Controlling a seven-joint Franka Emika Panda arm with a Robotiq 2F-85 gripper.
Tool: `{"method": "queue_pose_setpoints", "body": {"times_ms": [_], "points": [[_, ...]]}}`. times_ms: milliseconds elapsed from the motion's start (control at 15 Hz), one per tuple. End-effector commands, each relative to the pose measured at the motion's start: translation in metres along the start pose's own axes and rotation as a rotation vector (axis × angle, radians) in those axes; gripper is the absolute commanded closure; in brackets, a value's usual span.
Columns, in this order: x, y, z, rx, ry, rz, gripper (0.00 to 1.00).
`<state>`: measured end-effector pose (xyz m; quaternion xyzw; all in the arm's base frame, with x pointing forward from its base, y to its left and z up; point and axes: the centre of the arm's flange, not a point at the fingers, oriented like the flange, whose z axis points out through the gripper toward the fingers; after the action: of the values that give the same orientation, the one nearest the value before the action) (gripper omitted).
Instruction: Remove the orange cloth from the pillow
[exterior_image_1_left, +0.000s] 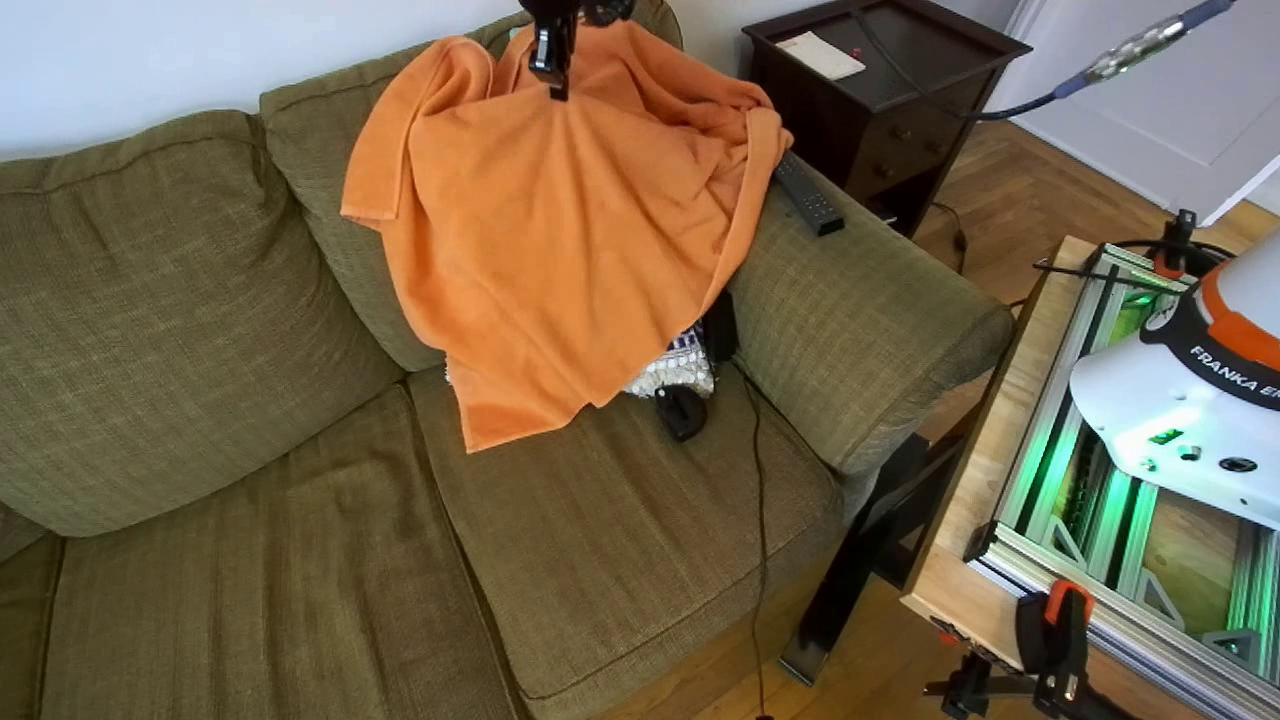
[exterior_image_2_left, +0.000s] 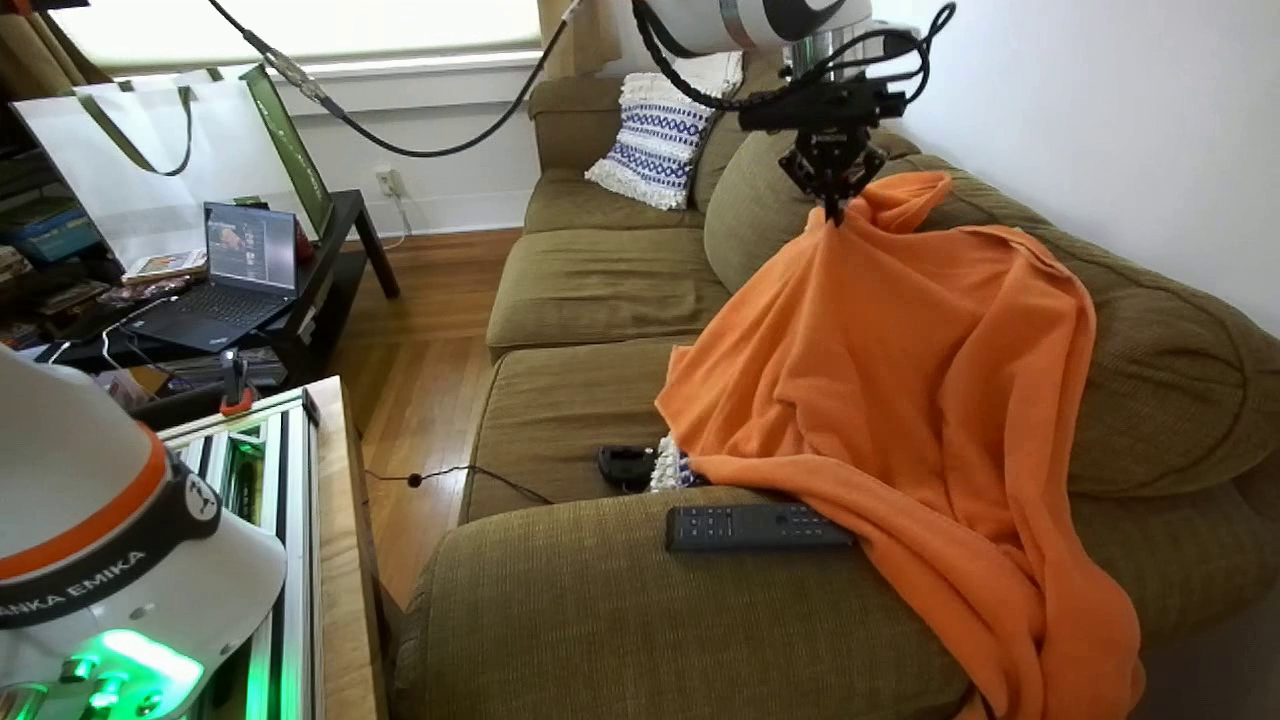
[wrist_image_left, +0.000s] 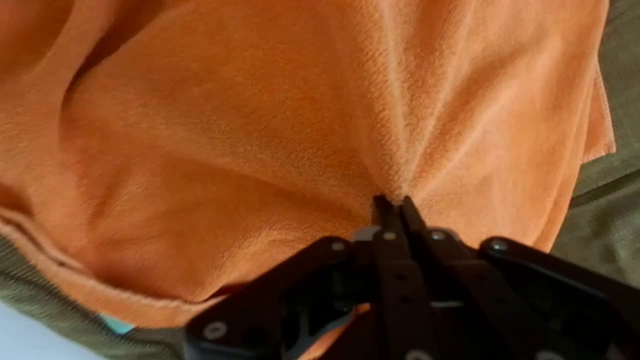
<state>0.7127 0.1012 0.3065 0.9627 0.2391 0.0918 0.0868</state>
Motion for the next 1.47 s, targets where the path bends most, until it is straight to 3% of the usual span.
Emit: {"method": "queue_pose_setpoints", "body": {"times_ms": [0, 267, 667, 867, 1200, 1267, 1400], "points": [[-0.027, 0.000, -0.092, -0.040, 0.136, 0.071, 0.99], [-0.041, 0.003, -0.180, -0.115, 0.335, 0.101, 0.99], [-0.070, -0.017, -0.259, -0.241, 0.649, 0.030, 0.99], [-0.087, -0.053, -0.274, -0.248, 0.765, -0.128, 0.99], [-0.106, -0.117, -0.263, -0.119, 0.874, -0.364, 0.99], [-0.087, -0.115, -0.256, -0.173, 0.835, -0.286, 0.96], [-0.093, -0.140, -0.244, -0.138, 0.847, -0.335, 0.96]]}}
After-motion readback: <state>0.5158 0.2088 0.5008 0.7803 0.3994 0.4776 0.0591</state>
